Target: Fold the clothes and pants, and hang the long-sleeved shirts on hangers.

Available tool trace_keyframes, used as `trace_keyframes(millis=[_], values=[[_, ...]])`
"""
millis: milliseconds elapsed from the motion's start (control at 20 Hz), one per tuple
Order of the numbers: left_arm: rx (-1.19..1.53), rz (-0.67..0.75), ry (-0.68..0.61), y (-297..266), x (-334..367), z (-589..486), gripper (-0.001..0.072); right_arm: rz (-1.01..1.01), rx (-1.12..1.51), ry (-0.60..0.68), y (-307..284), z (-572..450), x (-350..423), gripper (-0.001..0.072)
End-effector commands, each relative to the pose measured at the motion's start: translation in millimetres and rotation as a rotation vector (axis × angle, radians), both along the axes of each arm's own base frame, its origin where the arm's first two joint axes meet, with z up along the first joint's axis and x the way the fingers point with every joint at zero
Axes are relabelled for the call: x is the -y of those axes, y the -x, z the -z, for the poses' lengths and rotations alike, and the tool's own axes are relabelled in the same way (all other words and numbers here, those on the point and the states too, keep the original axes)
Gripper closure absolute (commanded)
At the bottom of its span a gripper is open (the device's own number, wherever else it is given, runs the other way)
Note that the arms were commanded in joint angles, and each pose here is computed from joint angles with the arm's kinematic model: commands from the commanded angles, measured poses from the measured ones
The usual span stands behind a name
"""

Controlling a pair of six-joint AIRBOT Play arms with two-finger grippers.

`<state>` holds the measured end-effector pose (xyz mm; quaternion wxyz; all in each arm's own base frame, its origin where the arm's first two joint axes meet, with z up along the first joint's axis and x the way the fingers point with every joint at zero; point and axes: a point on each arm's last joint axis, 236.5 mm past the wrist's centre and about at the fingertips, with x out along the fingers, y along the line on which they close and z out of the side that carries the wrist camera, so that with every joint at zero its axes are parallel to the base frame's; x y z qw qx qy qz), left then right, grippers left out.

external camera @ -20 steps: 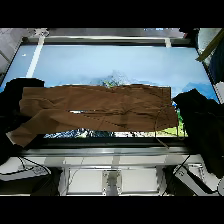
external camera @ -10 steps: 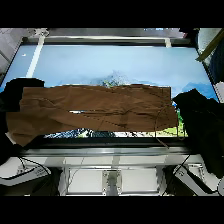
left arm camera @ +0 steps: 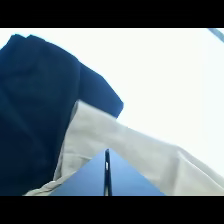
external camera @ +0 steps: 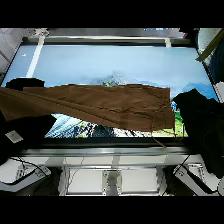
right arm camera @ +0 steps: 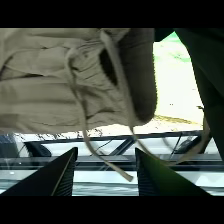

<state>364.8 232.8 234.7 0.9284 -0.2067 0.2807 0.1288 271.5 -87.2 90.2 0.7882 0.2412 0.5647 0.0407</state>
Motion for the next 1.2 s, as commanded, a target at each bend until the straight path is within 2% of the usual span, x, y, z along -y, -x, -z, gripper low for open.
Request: trace_keyframes(millis=[0,100,200,300,450,550,600,700,850,900,1000,1150], values=[[-0.127,-0.001,-0.095,45,12,-9,0.0693,-0.012,-0.011,0.023,3,3,4,0.0304],[-0.346,-0.108,-0.136,101,-8,43,0.0693,-0.013,-0.013,0.021,4,3,3,0.0304],[-0.497,-0.211,-0.091,149,-21,107,0.0693,-0.02,-0.025,0.011,7,4,1,0.0304],[-0.614,-0.239,-0.019,181,-20,178,0.0693,-0.022,-0.029,0.009,7,4,0,0.0303],[-0.674,-0.252,0.033,196,-14,253,0.0693,-0.021,-0.033,0.004,8,4,-1,0.0302],[-0.669,-0.26,0.028,194,-19,264,0.0693,-0.018,-0.04,-0.005,10,3,-2,0.0302],[-0.648,-0.287,0.022,190,-26,260,0.0658,-0.025,-0.05,-0.014,12,3,-5,0.0302],[-0.586,-0.353,0.0,179,-44,236,-0.0011,-0.022,-0.067,-0.03,18,1,-10,0.0302],[-0.512,-0.437,-0.013,171,-61,183,0.0011,-0.02,-0.029,0.01,22,-13,-13,0.0302],[-0.509,-0.484,0.021,178,-61,175,0.0011,-0.017,-0.014,0.034,24,-17,-13,0.0302],[-0.587,-0.549,0.205,202,-38,194,0.0012,-0.003,-0.004,0.087,29,-22,-7,0.0302],[-0.73,-0.516,0.416,228,7,240,0.0012,0.004,-0.031,0.087,33,-13,-5,0.0301]])
